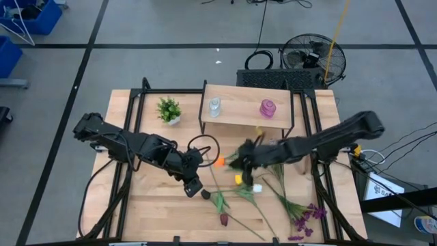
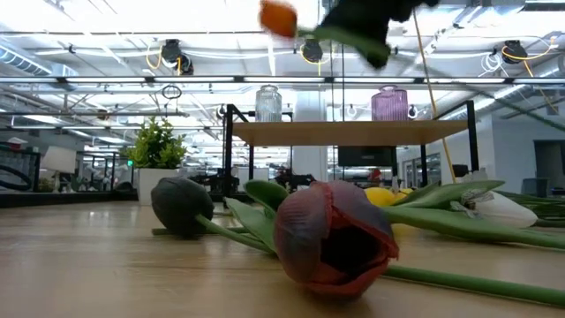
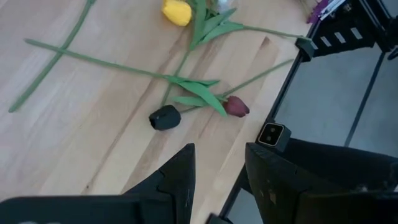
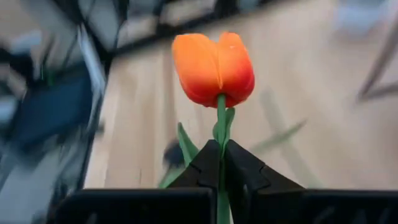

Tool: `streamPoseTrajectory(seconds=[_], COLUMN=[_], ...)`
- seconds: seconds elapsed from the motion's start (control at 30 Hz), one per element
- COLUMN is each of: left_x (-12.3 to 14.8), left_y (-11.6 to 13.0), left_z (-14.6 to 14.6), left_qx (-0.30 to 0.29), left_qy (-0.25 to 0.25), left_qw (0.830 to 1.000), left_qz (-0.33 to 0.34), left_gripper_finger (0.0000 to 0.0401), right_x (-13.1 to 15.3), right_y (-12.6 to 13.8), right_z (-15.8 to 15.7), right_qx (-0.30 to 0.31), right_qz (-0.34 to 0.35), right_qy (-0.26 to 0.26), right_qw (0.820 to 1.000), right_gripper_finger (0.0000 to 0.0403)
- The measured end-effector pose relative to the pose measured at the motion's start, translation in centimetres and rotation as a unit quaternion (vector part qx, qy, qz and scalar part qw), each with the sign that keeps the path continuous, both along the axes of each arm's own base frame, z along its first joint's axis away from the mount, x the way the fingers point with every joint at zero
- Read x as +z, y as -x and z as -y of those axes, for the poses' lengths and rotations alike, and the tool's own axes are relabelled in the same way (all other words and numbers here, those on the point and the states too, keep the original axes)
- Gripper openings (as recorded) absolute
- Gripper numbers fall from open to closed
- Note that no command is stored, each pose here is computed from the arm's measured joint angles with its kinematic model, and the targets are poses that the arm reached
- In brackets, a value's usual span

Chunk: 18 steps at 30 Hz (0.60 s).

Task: Pick and place flowers into a vace then onto a shelf
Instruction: Put the orange tulip into the purple vase

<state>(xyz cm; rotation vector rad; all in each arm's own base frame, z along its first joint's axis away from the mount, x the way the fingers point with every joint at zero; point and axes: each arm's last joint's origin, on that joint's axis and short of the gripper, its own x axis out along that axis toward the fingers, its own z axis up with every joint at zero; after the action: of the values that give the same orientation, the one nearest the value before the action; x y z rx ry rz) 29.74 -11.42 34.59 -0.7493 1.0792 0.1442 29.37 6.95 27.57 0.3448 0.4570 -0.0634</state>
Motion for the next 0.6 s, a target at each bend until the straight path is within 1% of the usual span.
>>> streamPoseTrajectory(seconds=[0.07, 0.1, 0.13, 0.17, 0.23, 0.3, 0.33, 0.4, 0.43, 0.47, 0.5, 0.6], left_x=[0.2, 0.2, 0.3, 0.3, 0.5, 0.7, 0.7, 0.7, 0.8, 1.0, 1.1, 1.0], left_y=[0.1, 0.2, 0.2, 0.2, 0.3, 0.3, 0.3, 0.3, 0.4, 0.4, 0.4, 0.3], left_z=[0.0, -0.1, -0.1, -0.1, -0.3, -0.6, -0.7, -0.8, -0.9, -1.1, -1.2, -1.6], left_qx=[-0.002, -0.002, 0.000, 0.001, 0.002, 0.009, 0.013, 0.016, 0.016, 0.018, 0.022, 0.031], left_qy=[0.001, 0.001, -0.001, -0.004, -0.011, -0.014, -0.017, -0.023, -0.026, -0.027, -0.030, -0.036], left_qw=[1.000, 1.000, 1.000, 1.000, 1.000, 1.000, 1.000, 0.999, 0.999, 0.999, 0.999, 0.998], left_qz=[0.003, 0.004, 0.005, 0.007, 0.014, 0.020, 0.022, 0.023, 0.026, 0.030, 0.034, 0.033], left_gripper_finger=[0.0145, 0.0145, 0.0145, 0.0145, 0.0145, 0.0145, 0.0145, 0.0145, 0.0145, 0.0145, 0.0145, 0.0145], right_x=[2.7, 4.0, 5.5, 6.9, 9.8, 12.4, 13.5, 15.0, 15.4, 15.7, 15.8, 15.7], right_y=[1.4, 2.1, 2.8, 3.6, 5.3, 7.0, 7.8, 9.0, 9.5, 9.7, 9.9, 9.8], right_z=[1.0, 1.5, 2.0, 2.4, 3.3, 3.9, 4.1, 4.4, 4.5, 4.7, 5.0, 6.0], right_qx=[-0.043, -0.069, -0.099, -0.128, -0.188, -0.237, -0.252, -0.274, -0.287, -0.302, -0.312, -0.336], right_qz=[0.062, 0.096, 0.134, 0.174, 0.246, 0.300, 0.319, 0.341, 0.341, 0.334, 0.326, 0.289], right_qy=[0.019, 0.035, 0.057, 0.084, 0.157, 0.233, 0.275, 0.349, 0.377, 0.397, 0.411, 0.449], right_qw=[0.997, 0.992, 0.984, 0.973, 0.938, 0.894, 0.871, 0.829, 0.812, 0.800, 0.792, 0.776], right_gripper_finger=[0.0003, 0.0003, 0.0003, 0.0003, 0.0002, 0.0002, 0.0001, 0.0001, 0.0001, 0.0001, 0.0001, 0.0001])
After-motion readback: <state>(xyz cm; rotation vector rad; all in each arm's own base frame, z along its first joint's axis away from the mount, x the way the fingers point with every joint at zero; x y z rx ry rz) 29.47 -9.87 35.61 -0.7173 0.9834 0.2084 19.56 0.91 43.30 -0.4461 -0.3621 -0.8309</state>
